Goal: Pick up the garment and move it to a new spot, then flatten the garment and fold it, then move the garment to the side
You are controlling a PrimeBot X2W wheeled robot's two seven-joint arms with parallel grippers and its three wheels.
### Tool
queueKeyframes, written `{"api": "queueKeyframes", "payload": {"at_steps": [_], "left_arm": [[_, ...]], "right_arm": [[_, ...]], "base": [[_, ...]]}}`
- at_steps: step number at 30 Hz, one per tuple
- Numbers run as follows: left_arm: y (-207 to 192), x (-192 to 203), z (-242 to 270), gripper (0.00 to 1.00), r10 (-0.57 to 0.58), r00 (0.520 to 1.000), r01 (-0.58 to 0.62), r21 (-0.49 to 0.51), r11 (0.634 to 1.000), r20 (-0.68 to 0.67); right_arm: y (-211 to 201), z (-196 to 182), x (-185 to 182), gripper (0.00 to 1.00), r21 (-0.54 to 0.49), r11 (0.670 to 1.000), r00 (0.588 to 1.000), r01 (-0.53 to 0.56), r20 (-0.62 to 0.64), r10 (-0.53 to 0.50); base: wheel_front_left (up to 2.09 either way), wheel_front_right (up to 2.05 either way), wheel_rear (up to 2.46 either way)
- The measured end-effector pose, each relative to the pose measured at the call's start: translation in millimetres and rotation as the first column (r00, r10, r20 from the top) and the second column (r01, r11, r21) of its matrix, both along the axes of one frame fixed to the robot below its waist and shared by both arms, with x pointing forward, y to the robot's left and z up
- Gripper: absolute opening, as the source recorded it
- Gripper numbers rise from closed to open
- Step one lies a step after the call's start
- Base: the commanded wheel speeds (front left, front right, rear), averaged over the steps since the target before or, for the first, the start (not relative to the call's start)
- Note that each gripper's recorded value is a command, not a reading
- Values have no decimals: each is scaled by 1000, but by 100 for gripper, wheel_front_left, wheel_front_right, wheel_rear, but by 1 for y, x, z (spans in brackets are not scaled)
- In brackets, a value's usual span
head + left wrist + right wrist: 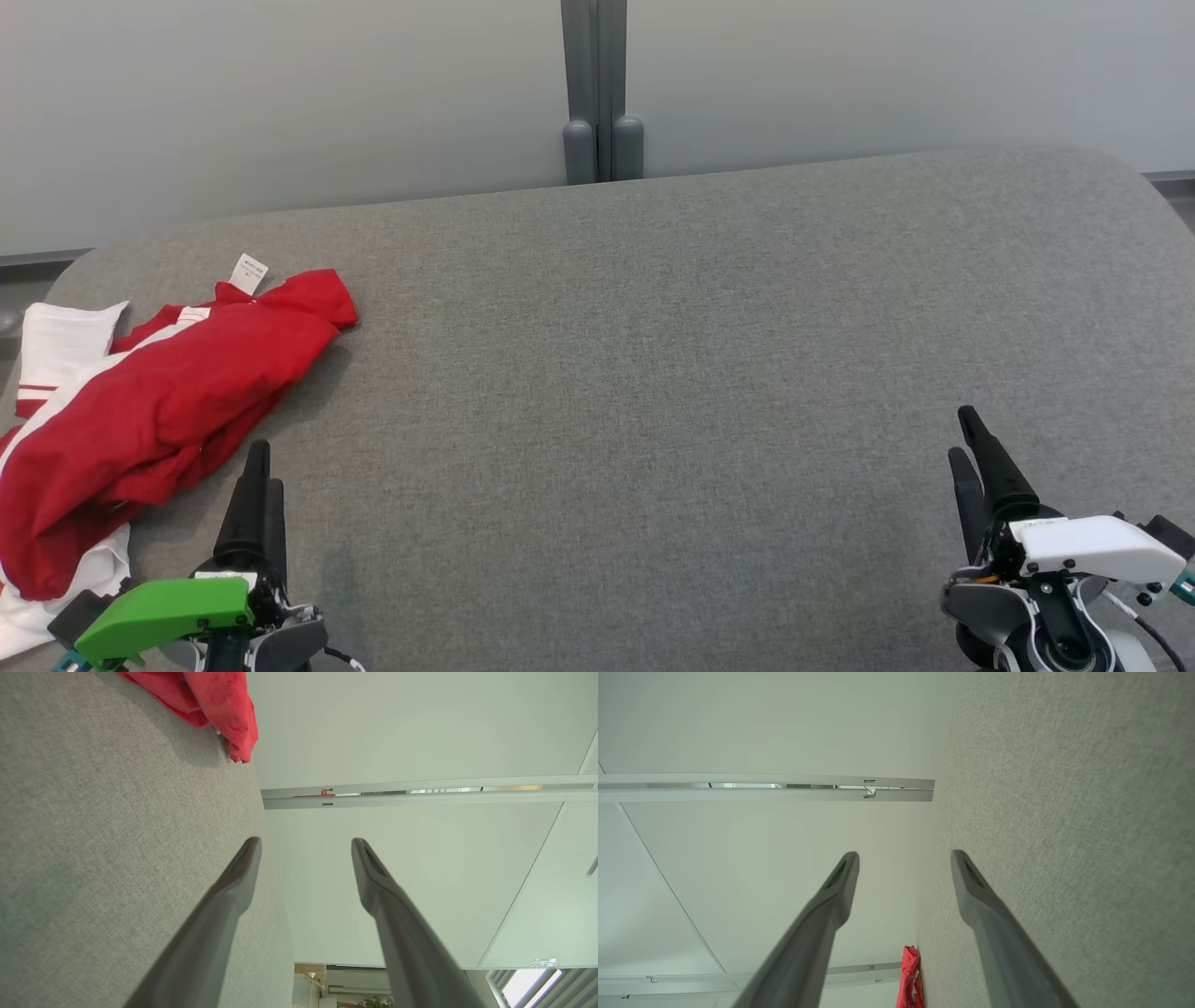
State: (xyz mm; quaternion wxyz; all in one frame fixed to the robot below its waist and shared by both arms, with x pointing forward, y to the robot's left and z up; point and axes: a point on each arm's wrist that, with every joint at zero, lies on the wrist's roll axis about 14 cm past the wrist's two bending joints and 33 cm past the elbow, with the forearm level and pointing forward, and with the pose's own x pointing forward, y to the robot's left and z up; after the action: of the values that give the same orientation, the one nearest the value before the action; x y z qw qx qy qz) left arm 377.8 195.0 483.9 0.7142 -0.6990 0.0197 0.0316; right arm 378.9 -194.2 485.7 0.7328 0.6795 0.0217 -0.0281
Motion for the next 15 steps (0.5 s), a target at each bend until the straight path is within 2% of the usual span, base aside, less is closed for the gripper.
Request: {"api": "queueKeyframes", "payload": {"at_steps": [8, 15], "left_arm": [[0, -3, -5, 100, 1, 1000, 2, 124, 992, -21], [3, -6, -9, 100, 2, 999, 12, 297, 955, -46]], "right_arm": [[9, 8, 1, 100, -183, 983, 999, -29, 19, 33], [18, 17, 2, 100, -370, 928, 997, -48, 42, 68]], "base": [[0, 0, 0], [0, 0, 0]]}}
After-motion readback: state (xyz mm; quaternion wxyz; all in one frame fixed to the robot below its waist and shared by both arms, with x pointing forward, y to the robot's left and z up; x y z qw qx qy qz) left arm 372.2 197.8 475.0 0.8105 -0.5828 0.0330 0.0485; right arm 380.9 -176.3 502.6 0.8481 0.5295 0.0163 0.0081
